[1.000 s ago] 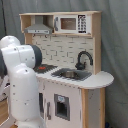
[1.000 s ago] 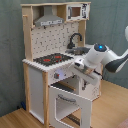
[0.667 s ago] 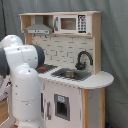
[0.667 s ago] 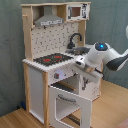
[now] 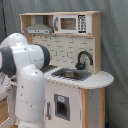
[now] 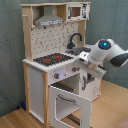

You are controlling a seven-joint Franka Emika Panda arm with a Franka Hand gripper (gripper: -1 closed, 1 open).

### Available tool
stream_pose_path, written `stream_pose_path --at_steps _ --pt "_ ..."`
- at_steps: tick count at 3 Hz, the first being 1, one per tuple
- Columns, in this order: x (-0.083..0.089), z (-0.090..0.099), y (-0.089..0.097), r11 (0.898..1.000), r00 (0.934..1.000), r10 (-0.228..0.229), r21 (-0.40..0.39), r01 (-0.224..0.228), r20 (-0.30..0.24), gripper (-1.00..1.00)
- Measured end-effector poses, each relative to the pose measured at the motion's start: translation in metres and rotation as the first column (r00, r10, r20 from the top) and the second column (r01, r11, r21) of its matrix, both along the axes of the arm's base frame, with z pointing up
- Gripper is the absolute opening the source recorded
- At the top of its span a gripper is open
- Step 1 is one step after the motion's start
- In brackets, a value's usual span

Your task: Play with the kitchen

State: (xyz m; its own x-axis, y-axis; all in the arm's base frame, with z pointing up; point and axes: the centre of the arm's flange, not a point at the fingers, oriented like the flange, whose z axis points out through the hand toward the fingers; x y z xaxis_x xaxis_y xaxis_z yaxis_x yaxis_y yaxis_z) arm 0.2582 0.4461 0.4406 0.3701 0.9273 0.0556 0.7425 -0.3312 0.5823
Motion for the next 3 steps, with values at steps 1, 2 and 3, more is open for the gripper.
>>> stream_pose_path --at_steps 1,2,3 --pt "-0.008 0.013 -0.01 0.998 0.9992 -0.016 -0.057 0.018 0.037 1.0" --pt "-0.018 0.027 -0.019 0.993 0.9966 -0.027 -0.115 0.036 0.078 1.0" --pt "-0.031 0.04 -0.026 0.984 0.992 -0.032 -0.171 0.053 0.122 1.0"
